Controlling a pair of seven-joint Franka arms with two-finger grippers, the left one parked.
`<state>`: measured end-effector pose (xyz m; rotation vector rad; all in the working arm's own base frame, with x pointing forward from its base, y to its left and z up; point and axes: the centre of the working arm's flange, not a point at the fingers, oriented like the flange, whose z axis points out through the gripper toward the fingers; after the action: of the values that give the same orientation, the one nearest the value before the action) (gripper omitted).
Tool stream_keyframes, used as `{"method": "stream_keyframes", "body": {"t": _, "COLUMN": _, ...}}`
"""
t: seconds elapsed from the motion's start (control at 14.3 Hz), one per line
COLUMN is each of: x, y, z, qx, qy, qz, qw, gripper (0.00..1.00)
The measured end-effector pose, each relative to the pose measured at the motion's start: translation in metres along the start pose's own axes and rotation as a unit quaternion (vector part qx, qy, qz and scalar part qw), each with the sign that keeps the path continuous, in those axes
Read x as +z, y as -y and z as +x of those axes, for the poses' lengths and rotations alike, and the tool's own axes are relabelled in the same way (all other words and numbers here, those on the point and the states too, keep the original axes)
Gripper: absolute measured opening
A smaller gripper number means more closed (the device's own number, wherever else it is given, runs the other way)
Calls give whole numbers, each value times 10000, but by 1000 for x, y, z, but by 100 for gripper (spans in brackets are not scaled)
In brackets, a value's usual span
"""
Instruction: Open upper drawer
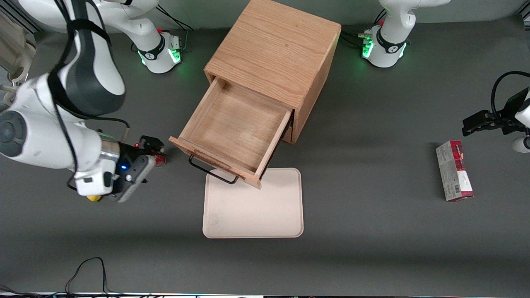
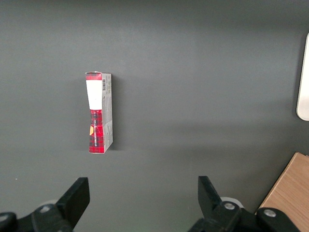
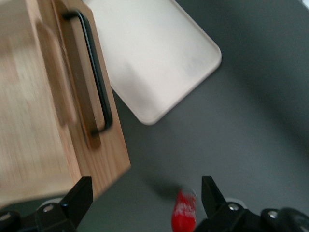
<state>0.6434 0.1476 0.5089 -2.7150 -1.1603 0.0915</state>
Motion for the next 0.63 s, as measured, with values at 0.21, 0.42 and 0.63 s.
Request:
{"method": "stream_keyframes", "body": {"t": 0.21, "x": -10, "y": -15, "z": -66, "qx": 863, "qy": 183, "qz": 22, "qw": 9961, "gripper": 100}}
{"method": "stream_keyframes", "body": {"t": 0.42, "x": -10, "y": -26, "z": -106, "qx": 2341, "qy": 660, "qz": -507, "qw": 9686, "gripper": 100}}
{"method": "stream_keyframes", "body": {"t": 0.63, "x": -11, "y": -24, "z": -114, "qx": 2850, "qy": 878, "qz": -712, "qw": 9518, "gripper": 100}}
